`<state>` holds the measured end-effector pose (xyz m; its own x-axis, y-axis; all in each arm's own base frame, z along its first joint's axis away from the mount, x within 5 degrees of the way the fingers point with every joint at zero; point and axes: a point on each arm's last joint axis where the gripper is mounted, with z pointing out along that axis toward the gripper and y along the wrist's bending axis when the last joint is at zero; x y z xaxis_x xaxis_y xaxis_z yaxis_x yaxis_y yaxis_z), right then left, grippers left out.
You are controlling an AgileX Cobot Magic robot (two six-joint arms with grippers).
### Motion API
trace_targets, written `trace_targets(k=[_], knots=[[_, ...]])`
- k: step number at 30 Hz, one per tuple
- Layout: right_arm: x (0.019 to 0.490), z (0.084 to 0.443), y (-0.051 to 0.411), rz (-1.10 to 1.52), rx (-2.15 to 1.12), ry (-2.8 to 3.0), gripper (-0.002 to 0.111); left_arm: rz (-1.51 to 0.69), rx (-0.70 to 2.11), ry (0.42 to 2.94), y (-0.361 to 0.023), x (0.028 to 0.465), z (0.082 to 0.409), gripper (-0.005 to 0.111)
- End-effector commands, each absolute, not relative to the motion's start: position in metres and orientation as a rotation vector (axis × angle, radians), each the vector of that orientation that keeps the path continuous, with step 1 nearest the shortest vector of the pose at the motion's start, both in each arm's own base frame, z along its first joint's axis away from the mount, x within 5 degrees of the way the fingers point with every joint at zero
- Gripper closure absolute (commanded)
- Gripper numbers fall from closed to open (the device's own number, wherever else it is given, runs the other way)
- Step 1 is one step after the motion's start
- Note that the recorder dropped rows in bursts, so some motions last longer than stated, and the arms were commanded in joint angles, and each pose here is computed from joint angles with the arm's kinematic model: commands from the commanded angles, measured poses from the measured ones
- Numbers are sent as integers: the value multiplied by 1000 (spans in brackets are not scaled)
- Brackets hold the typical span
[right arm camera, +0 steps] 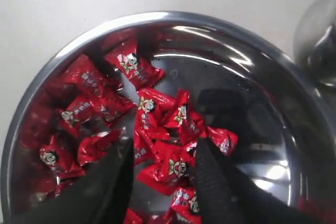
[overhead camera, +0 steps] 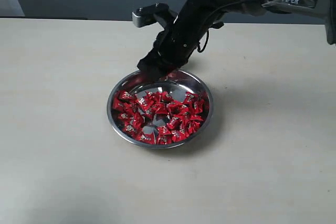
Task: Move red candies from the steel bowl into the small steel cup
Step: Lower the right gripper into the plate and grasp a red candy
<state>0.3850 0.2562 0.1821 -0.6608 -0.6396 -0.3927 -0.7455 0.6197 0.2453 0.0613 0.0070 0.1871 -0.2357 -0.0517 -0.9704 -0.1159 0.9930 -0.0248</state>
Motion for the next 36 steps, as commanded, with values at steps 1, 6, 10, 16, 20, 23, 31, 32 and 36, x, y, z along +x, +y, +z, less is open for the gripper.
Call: trace_targets(k=[1, 6, 10, 16, 20, 23, 31, 32, 36], knots=[[388, 170, 254, 537, -1165, 2592, 70, 55, -119, 1802, 7, 61, 187, 106], [389, 149, 251, 465, -1229, 2640, 70, 55, -119, 1802, 7, 61, 187, 106], [389, 137, 250, 462, -1244, 2674, 70, 55, -119, 1802, 7, 61, 187, 106], [394, 134, 250, 425, -1226, 2639, 70, 55, -119, 1802, 7, 61, 187, 106], [397, 133, 250, 398, -1211, 2620, 70, 55, -119, 1802, 7, 61, 187, 106], [398, 133, 249, 389, -1215, 2617, 70, 55, -119, 1802, 7, 61, 187, 106], [396, 133, 248, 386, -1212, 2639, 70, 55, -119, 1802, 7, 61, 187, 106], [396, 133, 248, 387, -1210, 2642, 70, 55, -119, 1802, 7, 61, 187, 106], [395, 132, 248, 403, -1184, 2673, 70, 55, -119, 1802, 7, 61, 187, 106]])
